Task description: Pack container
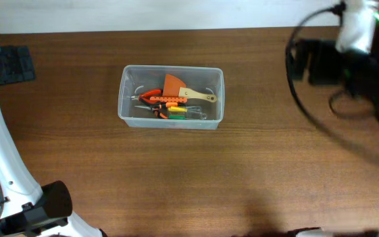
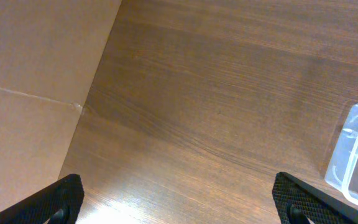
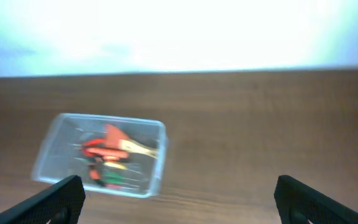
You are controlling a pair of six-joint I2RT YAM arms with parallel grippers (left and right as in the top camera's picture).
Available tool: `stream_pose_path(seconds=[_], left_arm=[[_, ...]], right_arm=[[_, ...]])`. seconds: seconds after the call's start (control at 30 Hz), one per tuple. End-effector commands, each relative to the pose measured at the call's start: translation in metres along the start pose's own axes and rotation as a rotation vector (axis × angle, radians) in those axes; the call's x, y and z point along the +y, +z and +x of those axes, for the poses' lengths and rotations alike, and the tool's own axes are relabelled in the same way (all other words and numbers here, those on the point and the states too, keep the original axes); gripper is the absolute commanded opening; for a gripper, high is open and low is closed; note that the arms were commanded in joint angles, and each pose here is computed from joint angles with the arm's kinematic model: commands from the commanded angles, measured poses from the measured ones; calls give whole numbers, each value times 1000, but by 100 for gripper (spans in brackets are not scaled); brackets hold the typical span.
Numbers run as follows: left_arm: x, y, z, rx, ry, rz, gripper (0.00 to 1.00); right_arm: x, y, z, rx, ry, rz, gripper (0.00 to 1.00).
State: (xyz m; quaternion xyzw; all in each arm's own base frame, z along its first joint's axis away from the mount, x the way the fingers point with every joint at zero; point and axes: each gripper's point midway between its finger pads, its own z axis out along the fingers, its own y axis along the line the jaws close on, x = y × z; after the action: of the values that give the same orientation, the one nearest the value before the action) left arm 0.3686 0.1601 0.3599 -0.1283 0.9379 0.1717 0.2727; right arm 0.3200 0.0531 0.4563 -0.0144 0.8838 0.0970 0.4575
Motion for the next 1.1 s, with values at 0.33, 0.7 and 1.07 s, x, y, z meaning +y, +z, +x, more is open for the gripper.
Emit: stream_pose_path(seconds=[0.33, 0.7, 1.07], left_arm=[[0, 3, 1, 9, -15, 8, 99], [0, 3, 1, 9, -15, 8, 99], [0, 3, 1, 9, -15, 8, 99]], right_arm=[[-76, -67, 65, -363, -22, 365, 98], [-80, 29, 222, -294, -32, 207, 99], [-96, 70, 297, -188, -12, 221, 98]])
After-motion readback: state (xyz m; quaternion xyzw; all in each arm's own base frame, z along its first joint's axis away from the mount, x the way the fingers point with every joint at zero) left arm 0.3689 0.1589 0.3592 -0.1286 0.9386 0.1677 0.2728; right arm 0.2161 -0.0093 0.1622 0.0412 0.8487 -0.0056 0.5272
